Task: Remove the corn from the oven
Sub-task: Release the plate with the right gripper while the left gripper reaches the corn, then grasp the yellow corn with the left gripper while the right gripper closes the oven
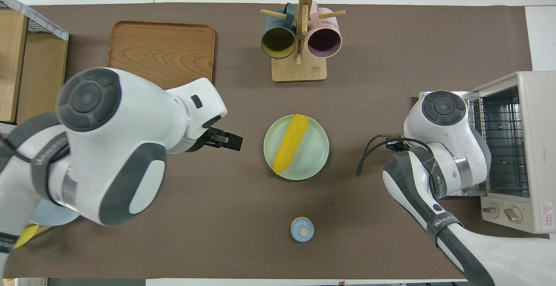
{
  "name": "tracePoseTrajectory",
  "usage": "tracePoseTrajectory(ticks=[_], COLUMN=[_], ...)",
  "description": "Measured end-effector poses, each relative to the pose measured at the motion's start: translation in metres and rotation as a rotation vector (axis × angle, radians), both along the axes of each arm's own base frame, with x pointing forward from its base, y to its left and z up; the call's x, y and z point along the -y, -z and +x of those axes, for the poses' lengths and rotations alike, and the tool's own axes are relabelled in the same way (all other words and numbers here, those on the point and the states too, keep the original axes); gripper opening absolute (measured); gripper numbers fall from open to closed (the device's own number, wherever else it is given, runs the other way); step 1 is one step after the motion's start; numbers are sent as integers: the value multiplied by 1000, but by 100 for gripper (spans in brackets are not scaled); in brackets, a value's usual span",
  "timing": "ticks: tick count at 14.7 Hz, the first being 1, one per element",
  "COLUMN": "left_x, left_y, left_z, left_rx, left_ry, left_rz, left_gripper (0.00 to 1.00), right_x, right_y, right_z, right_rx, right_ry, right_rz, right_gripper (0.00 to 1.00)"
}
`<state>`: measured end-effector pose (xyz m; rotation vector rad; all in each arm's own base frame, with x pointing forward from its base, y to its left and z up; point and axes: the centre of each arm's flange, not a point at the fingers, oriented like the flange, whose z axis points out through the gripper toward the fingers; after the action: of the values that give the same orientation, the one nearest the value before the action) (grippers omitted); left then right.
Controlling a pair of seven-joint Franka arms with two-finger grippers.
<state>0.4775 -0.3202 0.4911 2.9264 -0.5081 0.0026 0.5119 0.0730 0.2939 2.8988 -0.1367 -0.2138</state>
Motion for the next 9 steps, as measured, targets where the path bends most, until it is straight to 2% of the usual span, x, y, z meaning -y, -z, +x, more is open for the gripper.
tracePoseTrajectory(ticks=[3, 6, 7, 9], left_x=[54, 85, 95, 111], left_y=[66, 118, 132, 151], left_z=[-1, -2, -6, -14], left_rx=[13, 25, 23, 21], left_ry=[19, 30, 35, 38], left_rz=[-8, -10, -7, -5], left_gripper=[100, 100, 100, 100], right_x=[19, 15, 11, 8], right_y=[1, 1, -1, -20], right_z=[0, -1, 0, 5], right_rx=[2, -5, -14, -67], right_ry=[-26, -93, -116, -179], right_rz=[-41, -79, -99, -118], right_gripper=[1, 1, 1, 1])
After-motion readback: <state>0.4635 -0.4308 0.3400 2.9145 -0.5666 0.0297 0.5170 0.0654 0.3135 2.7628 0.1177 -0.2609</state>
